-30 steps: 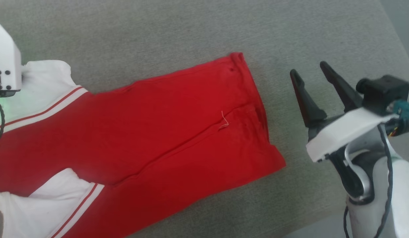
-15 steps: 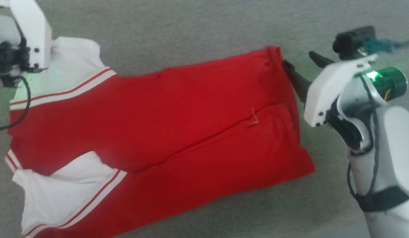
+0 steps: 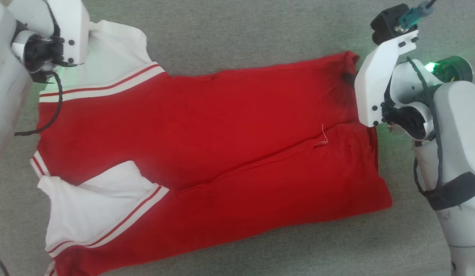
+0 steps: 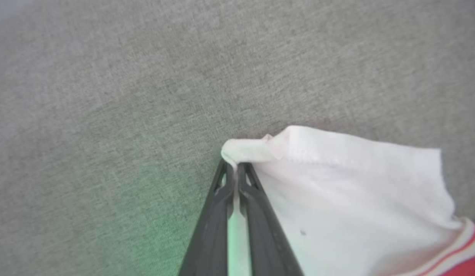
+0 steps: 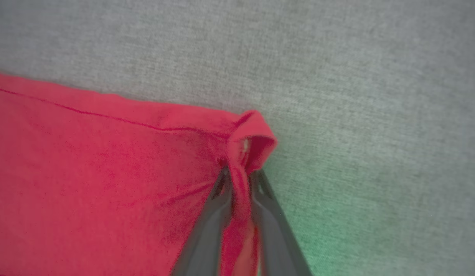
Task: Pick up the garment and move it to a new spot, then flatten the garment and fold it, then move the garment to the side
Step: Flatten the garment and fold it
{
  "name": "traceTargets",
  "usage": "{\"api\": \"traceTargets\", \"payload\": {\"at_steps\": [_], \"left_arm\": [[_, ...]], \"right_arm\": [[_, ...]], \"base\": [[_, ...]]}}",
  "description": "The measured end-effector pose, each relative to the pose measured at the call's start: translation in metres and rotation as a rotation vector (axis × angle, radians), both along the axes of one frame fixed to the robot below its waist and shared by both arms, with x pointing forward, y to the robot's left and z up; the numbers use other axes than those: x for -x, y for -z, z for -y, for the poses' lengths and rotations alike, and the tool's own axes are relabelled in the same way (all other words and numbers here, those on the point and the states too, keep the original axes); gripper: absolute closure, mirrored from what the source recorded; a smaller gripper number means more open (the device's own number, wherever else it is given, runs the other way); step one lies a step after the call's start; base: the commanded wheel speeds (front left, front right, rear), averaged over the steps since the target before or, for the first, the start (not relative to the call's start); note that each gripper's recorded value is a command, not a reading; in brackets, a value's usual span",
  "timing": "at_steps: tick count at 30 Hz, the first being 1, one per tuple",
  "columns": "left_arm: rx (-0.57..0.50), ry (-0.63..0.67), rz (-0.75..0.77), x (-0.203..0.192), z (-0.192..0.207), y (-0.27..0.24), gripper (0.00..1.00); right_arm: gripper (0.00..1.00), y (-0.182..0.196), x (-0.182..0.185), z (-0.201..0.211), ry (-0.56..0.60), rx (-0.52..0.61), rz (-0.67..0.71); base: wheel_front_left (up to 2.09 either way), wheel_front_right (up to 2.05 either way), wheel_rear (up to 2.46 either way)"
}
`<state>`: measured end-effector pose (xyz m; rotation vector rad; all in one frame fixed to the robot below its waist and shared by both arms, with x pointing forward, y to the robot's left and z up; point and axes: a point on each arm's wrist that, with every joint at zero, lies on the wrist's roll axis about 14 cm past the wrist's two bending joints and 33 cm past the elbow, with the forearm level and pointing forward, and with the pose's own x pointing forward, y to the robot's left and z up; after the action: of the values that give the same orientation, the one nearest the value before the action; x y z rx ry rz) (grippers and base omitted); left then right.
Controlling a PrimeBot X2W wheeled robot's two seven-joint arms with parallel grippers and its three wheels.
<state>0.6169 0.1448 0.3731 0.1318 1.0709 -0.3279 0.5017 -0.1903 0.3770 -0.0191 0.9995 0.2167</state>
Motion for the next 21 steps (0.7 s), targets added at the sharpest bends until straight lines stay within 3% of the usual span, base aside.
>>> {"api": "traceTargets", "payload": {"at_steps": [11, 21], "left_arm": [[-0.025, 0.006, 0.048, 0.013, -0.017, -0.046, 1.0], [-0.064, 0.06, 0.153, 0.042, -0.038, -0.105, 1.0]], "right_arm": [[1.0, -0.025, -0.005, -0.005, -0.032, 0.003, 0.093], [1.0, -0.075, 0.011, -0.01, -0.075, 0.007, 0.2]], "base": [[0.0, 0.0, 0.0], [0.0, 0.0, 0.0]]}}
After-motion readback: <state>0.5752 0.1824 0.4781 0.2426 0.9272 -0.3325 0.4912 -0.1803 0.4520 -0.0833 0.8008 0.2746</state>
